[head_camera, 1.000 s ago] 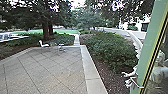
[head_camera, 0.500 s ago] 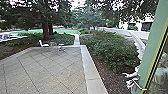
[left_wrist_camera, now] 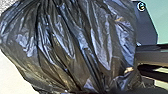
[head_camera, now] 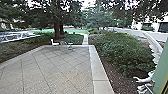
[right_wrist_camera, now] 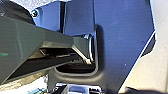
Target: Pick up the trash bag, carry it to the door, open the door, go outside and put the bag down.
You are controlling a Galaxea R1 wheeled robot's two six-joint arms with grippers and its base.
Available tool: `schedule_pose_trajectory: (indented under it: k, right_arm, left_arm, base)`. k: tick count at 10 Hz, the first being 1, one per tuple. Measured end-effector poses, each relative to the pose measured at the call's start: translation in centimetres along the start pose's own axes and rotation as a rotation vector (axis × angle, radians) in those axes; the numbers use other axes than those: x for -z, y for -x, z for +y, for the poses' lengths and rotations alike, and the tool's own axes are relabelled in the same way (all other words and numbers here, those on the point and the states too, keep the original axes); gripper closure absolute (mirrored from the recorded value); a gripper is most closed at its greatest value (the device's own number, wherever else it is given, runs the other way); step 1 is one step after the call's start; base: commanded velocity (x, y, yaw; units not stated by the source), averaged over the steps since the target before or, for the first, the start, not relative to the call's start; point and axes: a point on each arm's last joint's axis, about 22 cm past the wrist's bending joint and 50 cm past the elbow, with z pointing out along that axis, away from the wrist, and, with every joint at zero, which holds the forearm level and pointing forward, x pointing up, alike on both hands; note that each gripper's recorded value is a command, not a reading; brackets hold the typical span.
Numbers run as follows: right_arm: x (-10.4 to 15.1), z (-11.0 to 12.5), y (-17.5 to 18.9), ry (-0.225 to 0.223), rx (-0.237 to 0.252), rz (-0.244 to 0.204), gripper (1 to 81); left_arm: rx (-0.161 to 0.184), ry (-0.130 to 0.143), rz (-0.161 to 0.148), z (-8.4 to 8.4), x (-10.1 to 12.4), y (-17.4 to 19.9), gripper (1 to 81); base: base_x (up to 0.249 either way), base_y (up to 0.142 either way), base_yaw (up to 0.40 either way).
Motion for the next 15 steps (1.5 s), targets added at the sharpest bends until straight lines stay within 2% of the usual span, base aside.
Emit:
schedule_pose_trajectory:
  k: [2,5,7,9,11,13,15]
  right_arm:
    - [0.2,0.3,-0.9,0.004,0.069,-0.026,1.0]
    - [0.4,0.8,-1.8,0.011,0.168,-0.066,1.0]
    - [0.5,1.1,-2.5,0.016,0.205,-0.078,1.0]
    - [0.5,0.9,-2.3,0.005,0.201,-0.081,1.0]
    - [0.7,0.2,-2.0,-0.029,0.197,-0.087,1.0]
    - [1.2,-0.8,-1.7,-0.083,0.192,-0.097,1.0]
    - [1.6,-1.2,-0.6,-0.111,0.181,-0.119,1.0]
  left_arm:
    - [0.068,-0.001,0.023,-0.3,0.2,1.4,81.1]
    - [0.175,0.036,0.070,0.0,0.7,2.9,81.1]
    - [0.224,0.060,0.084,-0.1,1.2,4.0,81.1]
    - [0.230,0.092,0.104,-0.4,2.1,2.4,81.1]
    - [0.230,0.131,0.133,-1.1,3.6,-0.1,81.1]
    - [0.249,0.149,0.138,-3.5,5.6,-1.5,81.1]
    - [0.276,0.152,0.162,-6.8,8.2,-5.2,81.1]
  base:
    - [0.000,0.000,0.000]
    - [0.000,0.000,0.000]
    - [0.000,0.000,0.000]
    - [0.000,0.000,0.000]
    - [0.000,0.000,0.000]
    - [0.000,0.000,0.000]
    - [0.000,0.000,0.000]
